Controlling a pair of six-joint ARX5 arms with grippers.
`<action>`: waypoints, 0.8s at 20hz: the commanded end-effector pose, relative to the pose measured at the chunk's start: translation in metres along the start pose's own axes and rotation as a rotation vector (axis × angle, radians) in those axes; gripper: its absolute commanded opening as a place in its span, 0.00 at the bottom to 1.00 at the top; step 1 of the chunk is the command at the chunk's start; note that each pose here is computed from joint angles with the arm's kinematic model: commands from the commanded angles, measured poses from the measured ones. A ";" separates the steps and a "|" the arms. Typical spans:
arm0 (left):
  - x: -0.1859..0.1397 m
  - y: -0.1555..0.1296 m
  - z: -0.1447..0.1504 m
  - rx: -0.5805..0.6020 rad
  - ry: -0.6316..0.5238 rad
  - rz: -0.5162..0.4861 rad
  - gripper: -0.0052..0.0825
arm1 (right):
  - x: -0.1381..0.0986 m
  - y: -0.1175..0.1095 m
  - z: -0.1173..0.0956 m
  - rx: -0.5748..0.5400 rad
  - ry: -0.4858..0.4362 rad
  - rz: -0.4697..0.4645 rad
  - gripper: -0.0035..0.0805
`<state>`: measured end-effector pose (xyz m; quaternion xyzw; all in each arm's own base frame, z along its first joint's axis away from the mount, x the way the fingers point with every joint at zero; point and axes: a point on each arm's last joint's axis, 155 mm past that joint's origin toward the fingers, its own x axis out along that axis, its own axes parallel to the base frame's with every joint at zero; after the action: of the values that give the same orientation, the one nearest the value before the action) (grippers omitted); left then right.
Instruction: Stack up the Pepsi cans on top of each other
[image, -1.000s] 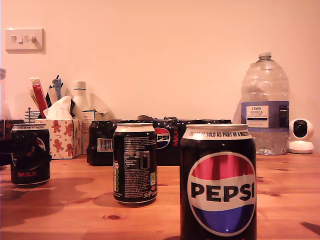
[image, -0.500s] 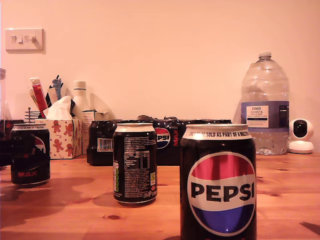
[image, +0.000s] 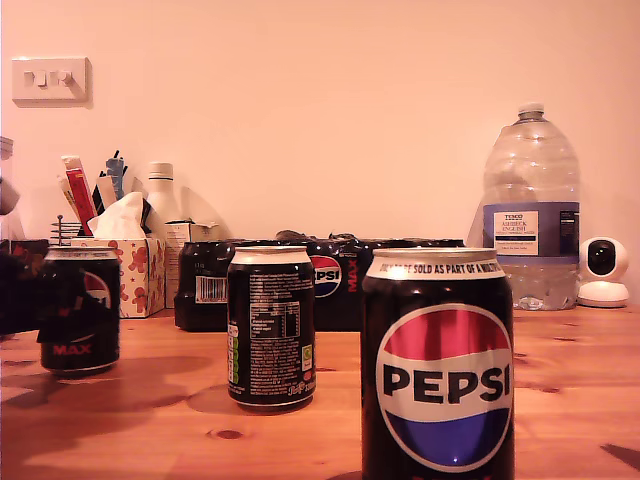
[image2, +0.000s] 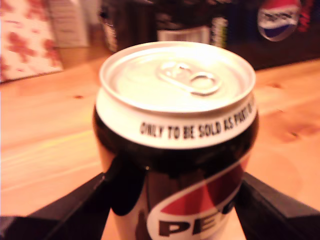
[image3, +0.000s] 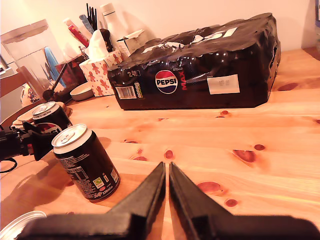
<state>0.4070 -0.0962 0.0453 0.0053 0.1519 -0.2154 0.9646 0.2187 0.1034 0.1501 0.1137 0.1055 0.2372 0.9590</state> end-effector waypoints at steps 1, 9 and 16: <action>-0.004 -0.009 0.027 0.034 -0.064 -0.022 0.55 | -0.001 0.002 0.005 -0.005 -0.017 0.006 0.03; -0.029 -0.059 0.087 0.086 -0.151 -0.157 0.55 | -0.001 -0.003 0.003 -0.001 -0.009 -0.022 0.03; -0.065 -0.102 0.129 0.118 -0.212 -0.245 0.55 | -0.001 -0.003 0.003 -0.001 -0.009 -0.022 0.03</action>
<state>0.3486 -0.1682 0.1710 0.0196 0.0683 -0.3332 0.9402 0.2205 0.0989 0.1467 0.1130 0.1106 0.2235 0.9618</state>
